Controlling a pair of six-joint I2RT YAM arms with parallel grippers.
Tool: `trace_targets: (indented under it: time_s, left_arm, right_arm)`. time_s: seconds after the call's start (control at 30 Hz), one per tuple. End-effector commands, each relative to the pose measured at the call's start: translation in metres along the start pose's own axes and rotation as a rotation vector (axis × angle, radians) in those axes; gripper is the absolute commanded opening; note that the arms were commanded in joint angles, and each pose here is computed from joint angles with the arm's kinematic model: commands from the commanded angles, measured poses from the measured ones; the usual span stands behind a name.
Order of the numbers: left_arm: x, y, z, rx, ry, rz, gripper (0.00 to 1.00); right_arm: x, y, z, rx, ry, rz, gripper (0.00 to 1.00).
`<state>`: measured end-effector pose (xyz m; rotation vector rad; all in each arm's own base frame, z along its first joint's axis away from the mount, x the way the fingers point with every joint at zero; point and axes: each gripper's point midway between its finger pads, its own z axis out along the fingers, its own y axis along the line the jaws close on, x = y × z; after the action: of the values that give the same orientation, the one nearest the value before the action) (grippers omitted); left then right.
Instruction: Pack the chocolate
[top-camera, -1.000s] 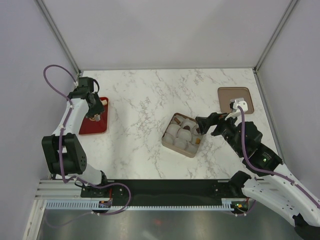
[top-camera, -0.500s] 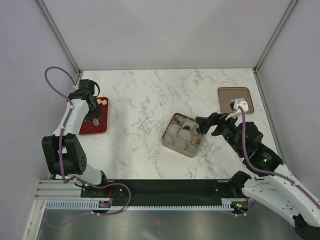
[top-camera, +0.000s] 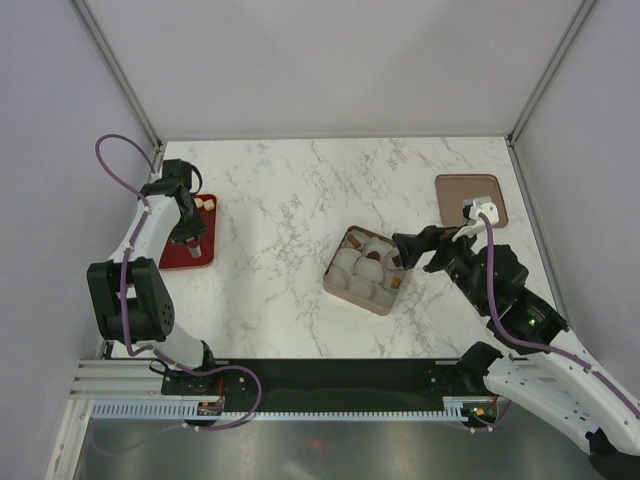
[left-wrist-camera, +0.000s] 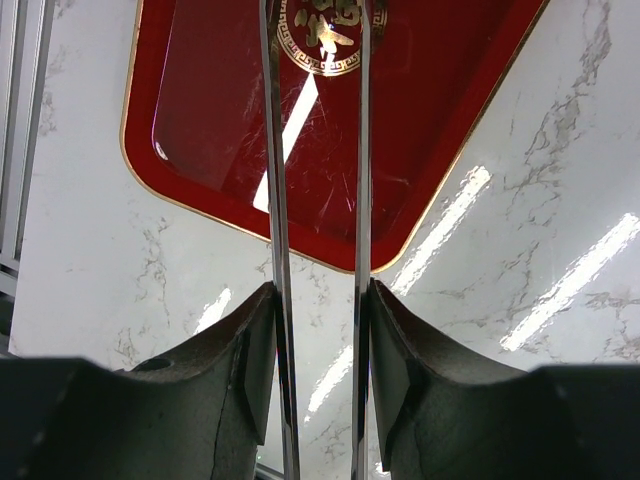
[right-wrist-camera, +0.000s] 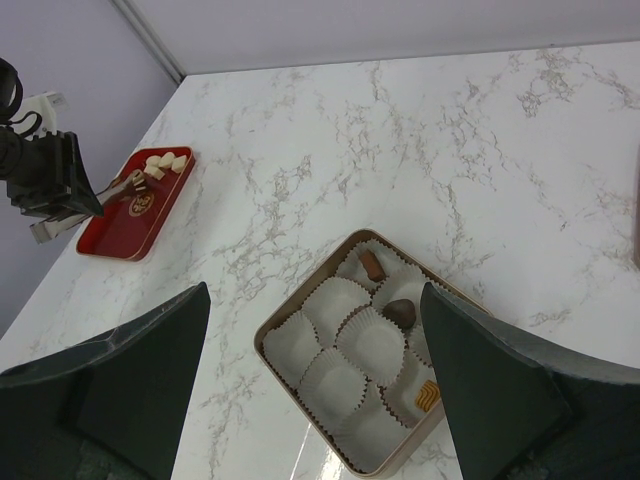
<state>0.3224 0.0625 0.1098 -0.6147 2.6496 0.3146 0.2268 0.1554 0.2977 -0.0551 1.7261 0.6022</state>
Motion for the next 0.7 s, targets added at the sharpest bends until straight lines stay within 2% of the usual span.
trace_targets:
  time_s: [0.0, 0.67]
  left_arm:
    - [-0.024, -0.0014, -0.0084, 0.016, -0.069, 0.012, 0.46]
    - [-0.0261, -0.0009, -0.0124, 0.02, -0.082, 0.008, 0.46]
  right_arm:
    - [-0.0101, 0.0022, -0.0011, -0.008, -0.039, 0.014, 0.95]
    - [-0.009, 0.0031, -0.0005, -0.011, -0.034, 0.018, 0.95]
